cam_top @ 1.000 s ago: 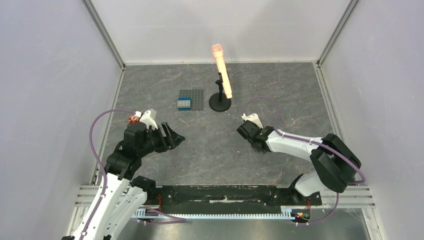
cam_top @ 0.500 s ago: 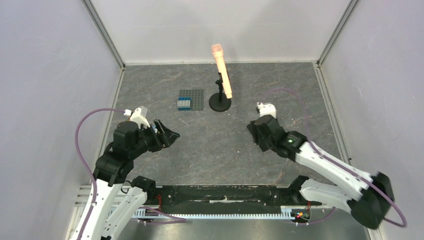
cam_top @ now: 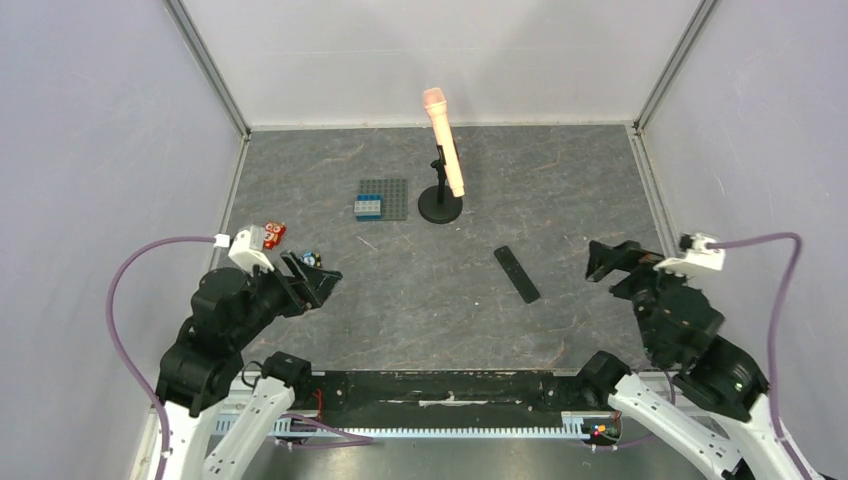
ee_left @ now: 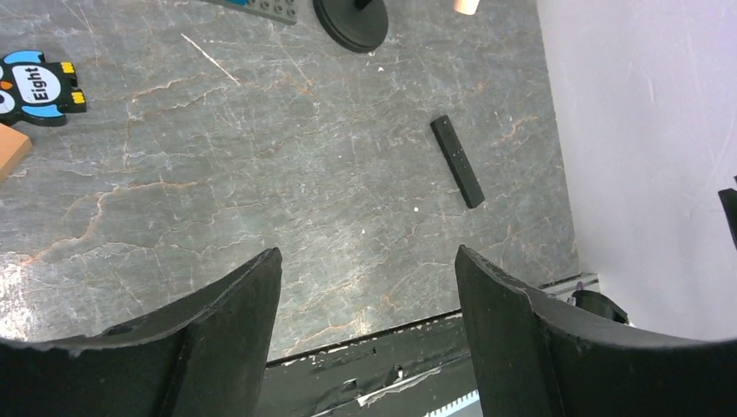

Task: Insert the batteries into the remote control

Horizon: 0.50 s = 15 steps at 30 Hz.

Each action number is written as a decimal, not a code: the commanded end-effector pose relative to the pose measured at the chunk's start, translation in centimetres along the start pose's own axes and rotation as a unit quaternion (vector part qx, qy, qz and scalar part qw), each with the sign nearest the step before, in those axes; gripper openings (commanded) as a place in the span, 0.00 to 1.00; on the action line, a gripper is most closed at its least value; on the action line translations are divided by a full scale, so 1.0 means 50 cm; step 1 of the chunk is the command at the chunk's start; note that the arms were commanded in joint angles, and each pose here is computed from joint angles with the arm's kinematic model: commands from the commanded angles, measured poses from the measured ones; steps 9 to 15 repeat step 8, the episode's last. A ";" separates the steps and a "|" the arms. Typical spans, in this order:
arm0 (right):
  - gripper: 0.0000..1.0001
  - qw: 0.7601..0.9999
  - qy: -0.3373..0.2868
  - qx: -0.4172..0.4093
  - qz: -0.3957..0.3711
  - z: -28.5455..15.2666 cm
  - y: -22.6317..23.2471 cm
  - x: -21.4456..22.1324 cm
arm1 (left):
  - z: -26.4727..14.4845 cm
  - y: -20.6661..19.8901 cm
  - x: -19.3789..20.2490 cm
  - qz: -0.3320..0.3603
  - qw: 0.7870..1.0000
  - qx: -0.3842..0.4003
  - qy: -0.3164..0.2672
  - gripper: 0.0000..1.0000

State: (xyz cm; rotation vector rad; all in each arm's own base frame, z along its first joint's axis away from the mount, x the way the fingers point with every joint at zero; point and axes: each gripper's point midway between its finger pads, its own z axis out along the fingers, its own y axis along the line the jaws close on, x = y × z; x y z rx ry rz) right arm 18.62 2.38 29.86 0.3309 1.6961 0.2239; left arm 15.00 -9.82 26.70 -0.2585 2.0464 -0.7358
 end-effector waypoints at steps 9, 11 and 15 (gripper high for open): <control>0.98 0.996 -0.058 0.019 0.065 -0.086 -0.074 -0.104 | -0.086 -0.040 -0.039 -0.009 0.996 0.050 -0.074 0.79; 0.98 0.996 -0.058 0.019 0.065 -0.086 -0.074 -0.104 | -0.086 -0.040 -0.039 -0.009 0.996 0.050 -0.074 0.79; 0.98 0.996 -0.058 0.019 0.065 -0.086 -0.074 -0.104 | -0.086 -0.040 -0.039 -0.009 0.996 0.050 -0.074 0.79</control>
